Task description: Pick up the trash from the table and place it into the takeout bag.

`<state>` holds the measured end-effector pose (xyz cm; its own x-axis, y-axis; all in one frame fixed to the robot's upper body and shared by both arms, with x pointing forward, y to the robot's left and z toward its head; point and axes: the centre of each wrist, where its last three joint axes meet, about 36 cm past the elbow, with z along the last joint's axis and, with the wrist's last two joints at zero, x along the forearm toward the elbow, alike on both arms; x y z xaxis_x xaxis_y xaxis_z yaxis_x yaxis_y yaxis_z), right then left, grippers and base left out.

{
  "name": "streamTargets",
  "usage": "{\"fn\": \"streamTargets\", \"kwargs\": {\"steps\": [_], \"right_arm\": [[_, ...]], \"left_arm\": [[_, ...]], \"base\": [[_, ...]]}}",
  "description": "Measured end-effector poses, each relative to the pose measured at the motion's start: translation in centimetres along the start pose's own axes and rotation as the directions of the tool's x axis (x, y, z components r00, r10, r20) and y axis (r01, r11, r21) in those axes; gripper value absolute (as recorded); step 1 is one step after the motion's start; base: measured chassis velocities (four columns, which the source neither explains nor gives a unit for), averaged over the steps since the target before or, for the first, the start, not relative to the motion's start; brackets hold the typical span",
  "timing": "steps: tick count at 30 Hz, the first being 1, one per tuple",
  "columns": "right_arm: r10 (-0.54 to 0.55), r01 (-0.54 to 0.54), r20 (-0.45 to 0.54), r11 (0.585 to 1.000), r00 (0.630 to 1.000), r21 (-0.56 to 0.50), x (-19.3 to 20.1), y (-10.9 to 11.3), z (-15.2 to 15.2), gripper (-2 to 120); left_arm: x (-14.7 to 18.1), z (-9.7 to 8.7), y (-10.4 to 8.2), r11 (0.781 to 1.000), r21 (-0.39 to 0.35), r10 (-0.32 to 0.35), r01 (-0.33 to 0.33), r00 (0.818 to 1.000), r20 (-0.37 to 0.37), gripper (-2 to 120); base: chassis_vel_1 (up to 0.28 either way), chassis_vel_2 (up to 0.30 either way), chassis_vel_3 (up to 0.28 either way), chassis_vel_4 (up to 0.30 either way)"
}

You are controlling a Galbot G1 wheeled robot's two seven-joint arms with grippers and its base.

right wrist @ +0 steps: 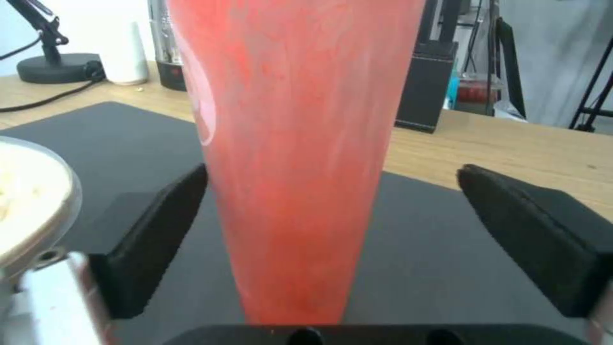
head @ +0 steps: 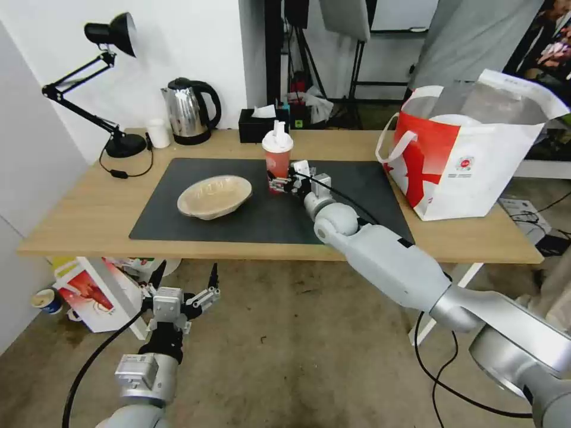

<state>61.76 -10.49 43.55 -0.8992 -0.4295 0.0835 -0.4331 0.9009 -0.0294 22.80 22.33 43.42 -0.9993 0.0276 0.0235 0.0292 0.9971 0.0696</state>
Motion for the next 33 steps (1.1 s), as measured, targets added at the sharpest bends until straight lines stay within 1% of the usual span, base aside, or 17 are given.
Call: {"fn": "streamTargets", "kwargs": {"steps": [1, 2, 5, 6, 7, 8, 9, 10, 12, 13, 15, 16, 21, 23, 27, 30, 33], "right_arm": [[-0.002, 0.002, 0.001, 1.0, 1.0, 0.0, -0.01, -0.02, -0.03, 88], [-0.002, 0.002, 0.001, 1.0, 1.0, 0.0, -0.01, -0.02, -0.03, 88], [-0.005, 0.005, 0.002, 1.0, 1.0, -0.001, -0.02, -0.03, -0.06, 76], [-0.005, 0.005, 0.002, 1.0, 1.0, -0.001, -0.02, -0.03, -0.06, 76], [-0.005, 0.005, 0.002, 1.0, 1.0, -0.001, -0.02, -0.04, -0.07, 69], [-0.005, 0.005, 0.002, 1.0, 1.0, -0.001, -0.02, -0.04, -0.07, 69], [-0.006, 0.006, 0.002, 1.0, 1.0, -0.002, -0.02, -0.03, -0.07, 63], [-0.006, 0.006, 0.002, 1.0, 1.0, -0.002, -0.02, -0.03, -0.07, 63], [-0.006, 0.006, 0.002, 1.0, 1.0, -0.002, -0.02, -0.04, -0.07, 49], [-0.006, 0.006, 0.002, 1.0, 1.0, -0.002, -0.02, -0.04, -0.07, 49], [-0.007, 0.007, 0.003, 1.0, 1.0, -0.002, -0.01, -0.06, -0.07, 42], [-0.007, 0.007, 0.003, 1.0, 1.0, -0.002, -0.01, -0.06, -0.07, 42], [-0.008, 0.008, 0.002, 1.0, 1.0, -0.002, 0.0, -0.3, -0.11, 31], [-0.009, 0.009, 0.002, 1.0, 1.0, -0.003, 0.03, -0.39, -0.1, 24], [-0.017, 0.018, 0.006, 1.0, 1.0, -0.003, 0.12, -0.38, -0.25, 18], [-0.028, 0.028, 0.011, 1.0, 1.0, -0.003, 0.23, -0.44, -0.48, 9], [-0.032, 0.032, 0.016, 0.999, 0.999, -0.003, 0.3, -0.45, -0.72, 6]], "left_arm": [[0.0, 0.0, 0.0, 1.0, 0.0, 0.0, 0.0, 1.0, 0.0, 100], [0.0, 0.0, 0.0, 1.0, 0.0, 0.0, 0.0, 1.0, 0.0, 100], [0.0, 0.0, 0.0, 1.0, 0.0, 0.0, 0.0, 1.0, 0.0, 100], [0.0, 0.0, 0.0, 1.0, 0.0, 0.0, 0.0, 1.0, 0.0, 100], [0.0, 0.0, 0.0, 1.0, 0.0, 0.0, 0.0, 1.0, 0.0, 100], [0.0, 0.0, 0.0, 1.0, 0.0, 0.0, 0.0, 1.0, 0.0, 100], [0.0, 0.0, 0.0, 1.0, 0.0, 0.0, 0.0, 1.0, 0.0, 100], [0.0, 0.0, 0.0, 1.0, 0.0, 0.0, 0.0, 1.0, 0.0, 100], [0.0, 0.0, 0.0, 1.0, 0.0, 0.0, 0.0, 1.0, 0.0, 100], [0.0, 0.0, 0.0, 1.0, 0.0, 0.0, 0.0, 1.0, 0.0, 100], [0.0, 0.0, 0.0, 1.0, 0.0, 0.0, 0.0, 1.0, 0.0, 100], [0.0, 0.0, 0.0, 1.0, 0.0, 0.0, 0.0, 1.0, 0.0, 100], [0.0, 0.0, 0.0, 1.0, 0.0, 0.0, 0.0, 1.0, 0.0, 100], [0.0, 0.0, 0.0, 1.0, 0.0, 0.0, 0.0, 1.0, 0.0, 100], [0.0, 0.0, 0.0, 1.0, 0.0, 0.0, 0.0, 1.0, 0.0, 100], [0.0, 0.0, 0.0, 1.0, 0.0, 0.0, 0.0, 1.0, 0.0, 100], [0.0, 0.0, 0.0, 1.0, 0.0, 0.0, 0.0, 1.0, 0.0, 100]], "base": [[0.0, 0.0, 0.0, 0.0], [0.0, 0.0, 0.0, 0.0], [0.0, 0.0, 0.0, 0.0], [0.0, 0.0, 0.0, 0.0], [0.0, 0.0, 0.0, 0.0], [0.0, 0.0, 0.0, 0.0], [0.0, 0.0, 0.0, 0.0], [0.0, 0.0, 0.0, 0.0], [0.0, 0.0, 0.0, 0.0], [0.0, 0.0, 0.0, 0.0], [0.0, 0.0, 0.0, 0.0], [0.0, 0.0, 0.0, 0.0], [0.0, 0.0, 0.0, 0.0], [0.0, 0.0, 0.0, 0.0], [0.0, 0.0, 0.0, 0.0], [0.0, 0.0, 0.0, 0.0], [0.0, 0.0, 0.0, 0.0]]}}
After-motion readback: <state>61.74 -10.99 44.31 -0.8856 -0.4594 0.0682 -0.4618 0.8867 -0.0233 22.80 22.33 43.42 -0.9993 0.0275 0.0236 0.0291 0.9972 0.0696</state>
